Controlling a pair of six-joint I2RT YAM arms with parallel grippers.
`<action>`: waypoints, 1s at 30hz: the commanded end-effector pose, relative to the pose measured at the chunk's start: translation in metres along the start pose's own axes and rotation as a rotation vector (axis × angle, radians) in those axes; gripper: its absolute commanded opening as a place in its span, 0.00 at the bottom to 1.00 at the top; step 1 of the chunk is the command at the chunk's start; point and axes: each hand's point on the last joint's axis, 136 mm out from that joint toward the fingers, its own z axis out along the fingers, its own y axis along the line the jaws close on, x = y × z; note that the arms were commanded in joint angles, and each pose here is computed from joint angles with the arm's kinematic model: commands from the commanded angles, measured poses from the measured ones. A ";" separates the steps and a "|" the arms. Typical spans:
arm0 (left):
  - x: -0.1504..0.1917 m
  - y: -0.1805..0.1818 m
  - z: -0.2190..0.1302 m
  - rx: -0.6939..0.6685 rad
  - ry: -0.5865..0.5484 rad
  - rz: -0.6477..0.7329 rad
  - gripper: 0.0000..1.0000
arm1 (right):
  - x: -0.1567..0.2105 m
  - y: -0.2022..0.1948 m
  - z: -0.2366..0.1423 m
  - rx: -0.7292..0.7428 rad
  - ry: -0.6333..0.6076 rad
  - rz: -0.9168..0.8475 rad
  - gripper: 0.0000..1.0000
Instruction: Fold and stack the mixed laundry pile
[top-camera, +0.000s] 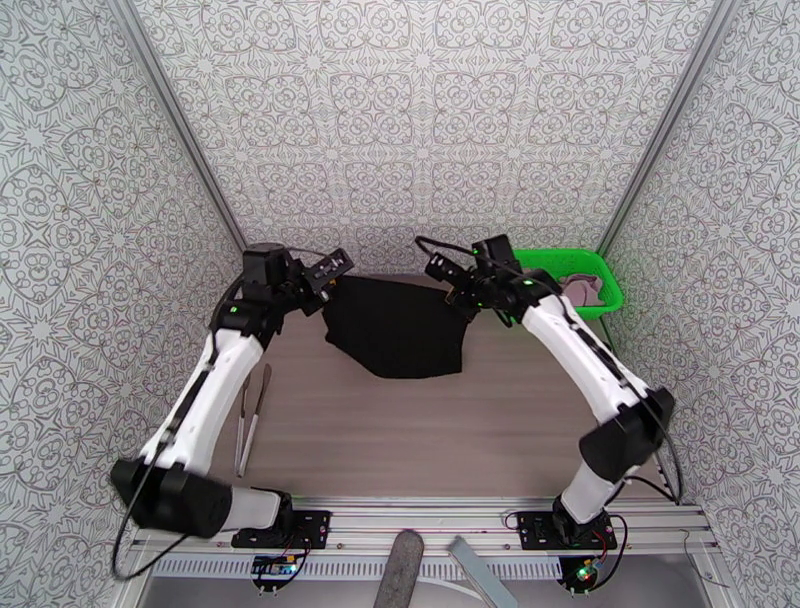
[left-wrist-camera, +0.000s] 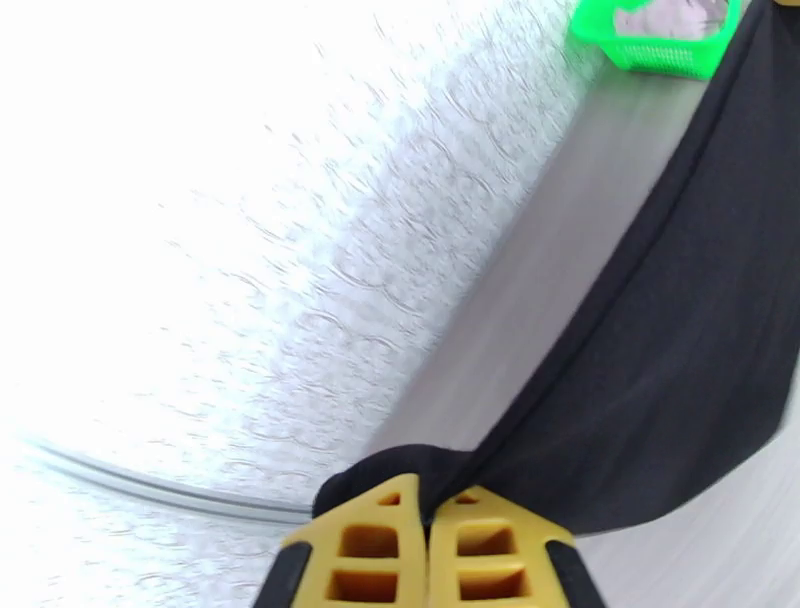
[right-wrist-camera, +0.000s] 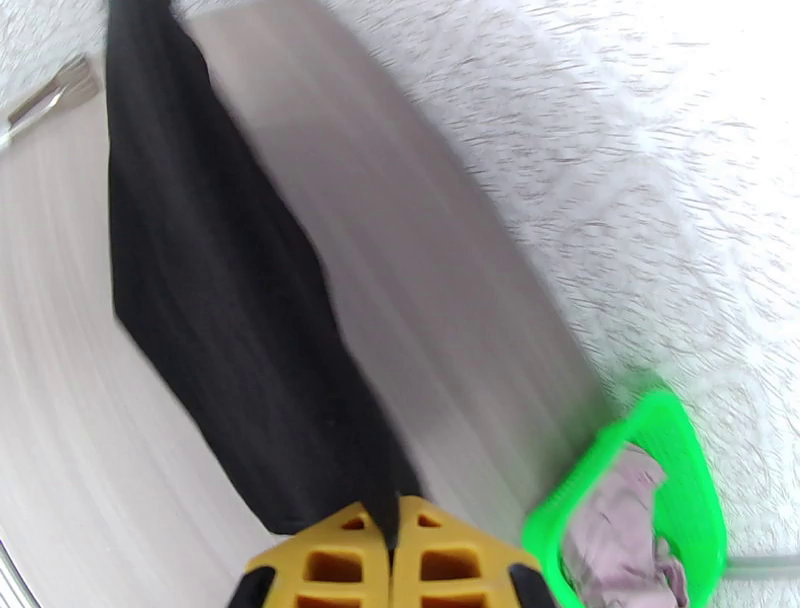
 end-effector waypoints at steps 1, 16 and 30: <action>0.010 -0.006 -0.028 -0.045 0.087 -0.017 0.00 | 0.002 -0.011 -0.036 0.103 0.013 0.065 0.00; 0.008 0.054 0.049 -0.134 0.119 -0.033 0.00 | -0.022 -0.114 0.033 0.407 0.169 0.014 0.00; -0.040 0.091 0.044 -0.279 0.067 -0.017 0.00 | -0.046 -0.134 0.006 0.480 0.034 0.139 0.00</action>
